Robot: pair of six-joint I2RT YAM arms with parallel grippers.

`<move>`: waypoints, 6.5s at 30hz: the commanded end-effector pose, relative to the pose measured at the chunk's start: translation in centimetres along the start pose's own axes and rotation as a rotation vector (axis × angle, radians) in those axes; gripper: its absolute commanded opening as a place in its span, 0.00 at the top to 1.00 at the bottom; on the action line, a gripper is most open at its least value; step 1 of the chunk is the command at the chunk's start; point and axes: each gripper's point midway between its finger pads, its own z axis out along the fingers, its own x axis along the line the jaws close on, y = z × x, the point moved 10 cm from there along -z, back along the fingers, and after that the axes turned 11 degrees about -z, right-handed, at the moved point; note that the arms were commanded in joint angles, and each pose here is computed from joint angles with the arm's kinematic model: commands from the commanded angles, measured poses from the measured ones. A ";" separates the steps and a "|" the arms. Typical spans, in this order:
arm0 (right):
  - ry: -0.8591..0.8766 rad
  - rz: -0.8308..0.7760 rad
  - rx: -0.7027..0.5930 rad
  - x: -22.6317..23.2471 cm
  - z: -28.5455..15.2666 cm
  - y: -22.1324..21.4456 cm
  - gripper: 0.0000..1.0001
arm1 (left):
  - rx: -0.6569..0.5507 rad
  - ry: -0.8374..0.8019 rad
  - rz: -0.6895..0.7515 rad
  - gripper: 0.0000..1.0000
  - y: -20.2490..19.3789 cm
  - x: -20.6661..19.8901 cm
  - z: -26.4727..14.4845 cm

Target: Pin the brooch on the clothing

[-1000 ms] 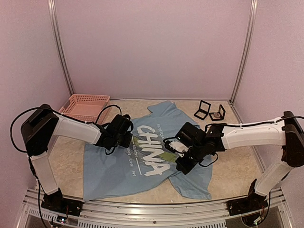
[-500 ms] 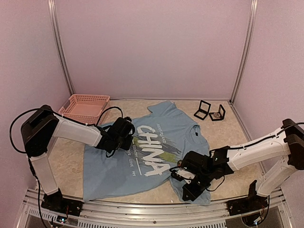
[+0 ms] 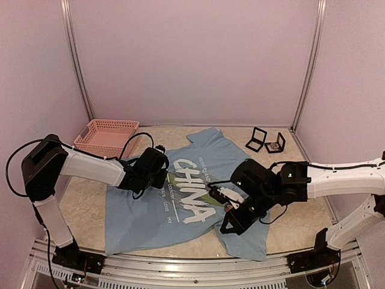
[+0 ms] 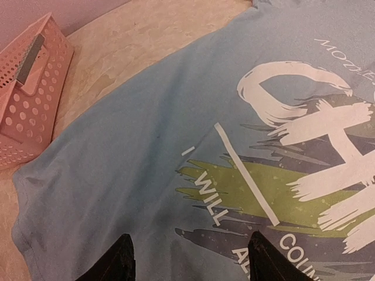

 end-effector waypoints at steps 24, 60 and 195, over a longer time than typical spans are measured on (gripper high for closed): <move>-1.261 0.386 -0.142 -41.4 -13.5 11.2 0.51 | -0.254 -0.223 0.048 0.08 -1.0 0.3 -3.6; -1.290 0.180 0.162 -48.2 -8.7 9.4 0.57 | -0.171 -0.220 0.013 0.07 -1.4 1.3 -0.9; 0.310 -0.960 -0.982 2.6 -20.7 14.5 1.00 | -0.681 -1.106 0.116 0.10 6.9 -0.8 -25.5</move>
